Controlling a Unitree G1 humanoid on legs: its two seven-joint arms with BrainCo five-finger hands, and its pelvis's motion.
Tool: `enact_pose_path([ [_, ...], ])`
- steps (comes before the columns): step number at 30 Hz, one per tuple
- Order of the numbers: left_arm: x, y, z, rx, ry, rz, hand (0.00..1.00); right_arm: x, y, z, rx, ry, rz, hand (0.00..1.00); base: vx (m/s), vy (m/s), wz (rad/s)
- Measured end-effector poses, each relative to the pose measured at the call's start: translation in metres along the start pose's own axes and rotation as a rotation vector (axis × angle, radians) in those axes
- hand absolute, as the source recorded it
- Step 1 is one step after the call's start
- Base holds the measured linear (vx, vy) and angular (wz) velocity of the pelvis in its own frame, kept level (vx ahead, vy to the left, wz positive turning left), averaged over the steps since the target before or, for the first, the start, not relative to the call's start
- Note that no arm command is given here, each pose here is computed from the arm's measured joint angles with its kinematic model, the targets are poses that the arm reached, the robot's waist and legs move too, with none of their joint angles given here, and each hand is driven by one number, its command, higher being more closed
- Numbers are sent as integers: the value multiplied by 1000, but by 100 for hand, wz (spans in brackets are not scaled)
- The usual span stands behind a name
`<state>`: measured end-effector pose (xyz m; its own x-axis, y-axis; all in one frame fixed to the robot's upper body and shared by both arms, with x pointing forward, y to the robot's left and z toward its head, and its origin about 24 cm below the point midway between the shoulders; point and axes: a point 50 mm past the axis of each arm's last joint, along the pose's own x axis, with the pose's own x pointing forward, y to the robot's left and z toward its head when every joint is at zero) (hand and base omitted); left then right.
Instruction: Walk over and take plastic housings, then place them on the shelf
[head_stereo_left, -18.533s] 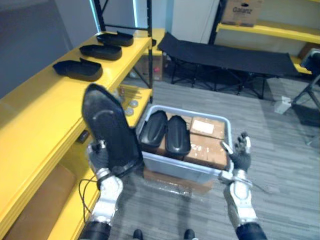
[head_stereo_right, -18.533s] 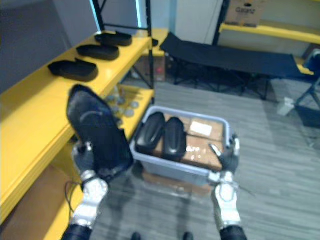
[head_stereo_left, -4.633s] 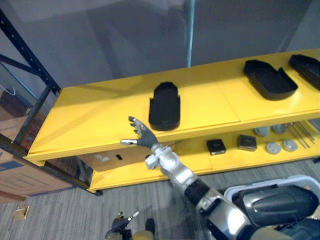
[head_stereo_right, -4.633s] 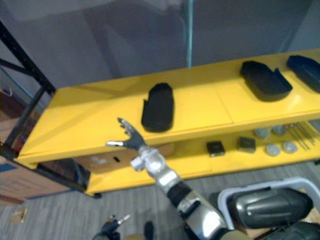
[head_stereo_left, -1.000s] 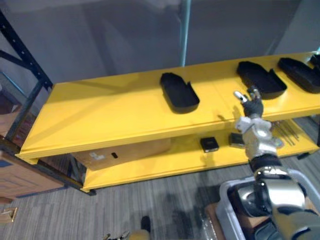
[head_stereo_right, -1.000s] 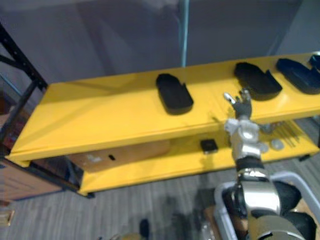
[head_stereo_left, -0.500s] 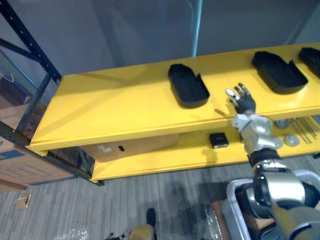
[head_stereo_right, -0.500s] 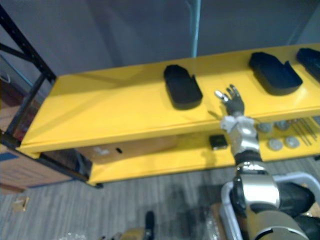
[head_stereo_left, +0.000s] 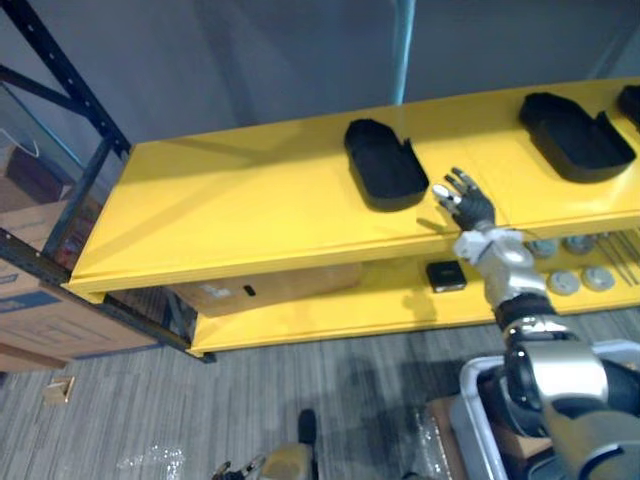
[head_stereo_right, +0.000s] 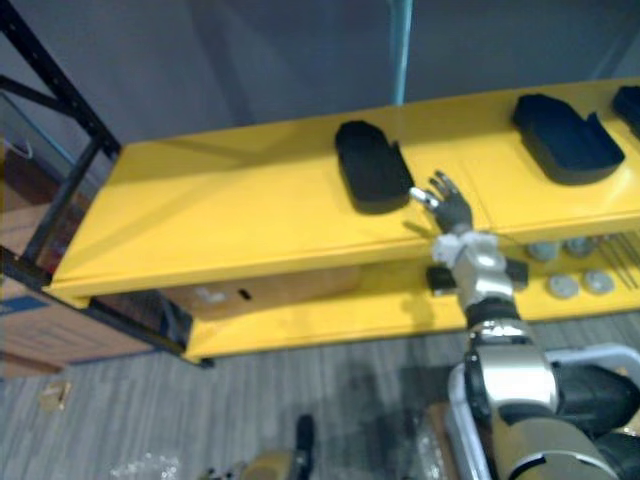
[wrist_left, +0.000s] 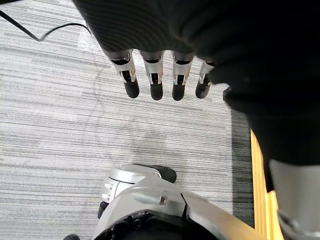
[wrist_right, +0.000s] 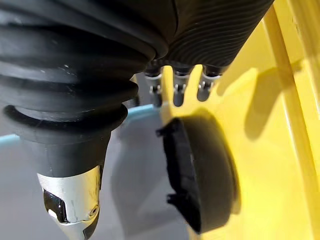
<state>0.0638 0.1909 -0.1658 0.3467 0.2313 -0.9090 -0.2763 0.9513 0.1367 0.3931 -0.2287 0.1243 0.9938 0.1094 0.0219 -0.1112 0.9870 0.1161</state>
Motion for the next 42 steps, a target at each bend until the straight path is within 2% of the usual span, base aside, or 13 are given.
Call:
enact_pose_path([
  [10,1,-2,4,1,-13,-5,0,2,8,-3,-42,29,55,0,0,0,0],
  [30,1,-3,9,21,-35,-15,0,4,10,0,-50,21,59,0,3,-3,1],
  [37,2,-2,9,22,-37,-13,0,5,10,21,-107,-132,-29,0,-4,7,-6],
  [42,2,0,12,33,-48,-10,0,-2,21,36,-132,-252,12,0,-8,11,-7],
])
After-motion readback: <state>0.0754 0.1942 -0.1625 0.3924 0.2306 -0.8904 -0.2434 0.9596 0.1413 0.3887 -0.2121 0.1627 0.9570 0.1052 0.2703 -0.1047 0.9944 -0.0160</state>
